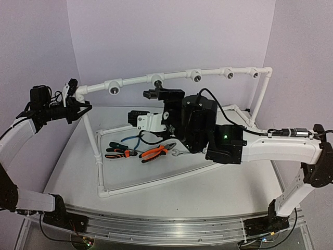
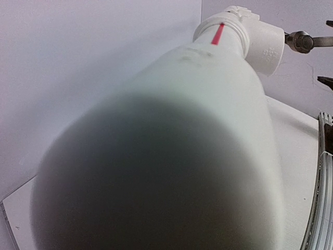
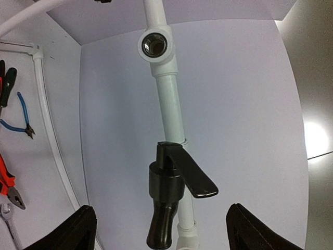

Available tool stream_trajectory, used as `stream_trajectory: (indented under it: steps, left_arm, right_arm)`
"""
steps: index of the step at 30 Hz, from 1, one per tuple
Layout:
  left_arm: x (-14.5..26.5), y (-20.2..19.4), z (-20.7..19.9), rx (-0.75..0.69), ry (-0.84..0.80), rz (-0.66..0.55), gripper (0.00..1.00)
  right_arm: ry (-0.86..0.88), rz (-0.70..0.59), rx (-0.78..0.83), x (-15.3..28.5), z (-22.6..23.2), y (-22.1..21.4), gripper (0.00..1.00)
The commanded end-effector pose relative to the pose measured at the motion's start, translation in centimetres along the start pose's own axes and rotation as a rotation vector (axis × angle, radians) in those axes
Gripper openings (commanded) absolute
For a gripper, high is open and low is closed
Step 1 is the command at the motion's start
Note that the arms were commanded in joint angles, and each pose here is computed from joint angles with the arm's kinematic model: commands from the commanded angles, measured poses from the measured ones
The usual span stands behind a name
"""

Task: Install the water faucets

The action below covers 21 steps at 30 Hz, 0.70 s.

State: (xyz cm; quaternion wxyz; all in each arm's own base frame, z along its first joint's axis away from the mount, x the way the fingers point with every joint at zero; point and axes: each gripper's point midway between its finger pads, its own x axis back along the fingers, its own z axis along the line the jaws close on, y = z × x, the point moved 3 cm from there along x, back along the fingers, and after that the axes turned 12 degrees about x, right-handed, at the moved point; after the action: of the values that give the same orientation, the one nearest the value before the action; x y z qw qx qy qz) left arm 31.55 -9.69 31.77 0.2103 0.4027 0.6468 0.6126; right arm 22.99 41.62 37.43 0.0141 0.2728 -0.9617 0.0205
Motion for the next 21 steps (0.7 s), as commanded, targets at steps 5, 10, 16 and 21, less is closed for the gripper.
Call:
stream_trajectory:
  steps: [5, 10, 16, 21]
  left_arm:
    - [-1.8, -2.3, -2.9, -0.051, -0.159, 0.066, 0.0]
    - [-1.8, -2.2, -3.0, -0.055, -0.158, 0.064, 0.0]
    - [-1.8, -2.1, -2.9, -0.056, -0.159, 0.063, 0.0]
    - [-1.8, -2.0, -3.0, -0.054, -0.165, 0.061, 0.0]
  right_arm:
    - [-0.105, 0.105, 0.007, -3.2, -2.3, -2.3, 0.66]
    - [-0.116, 0.151, -0.044, -4.3, -2.5, -3.4, 0.46]
    - [-0.142, 0.22, -0.241, -4.6, -2.6, -4.5, 0.2]
    - [-0.185, 0.241, -0.593, -3.9, -2.2, -5.5, 0.01]
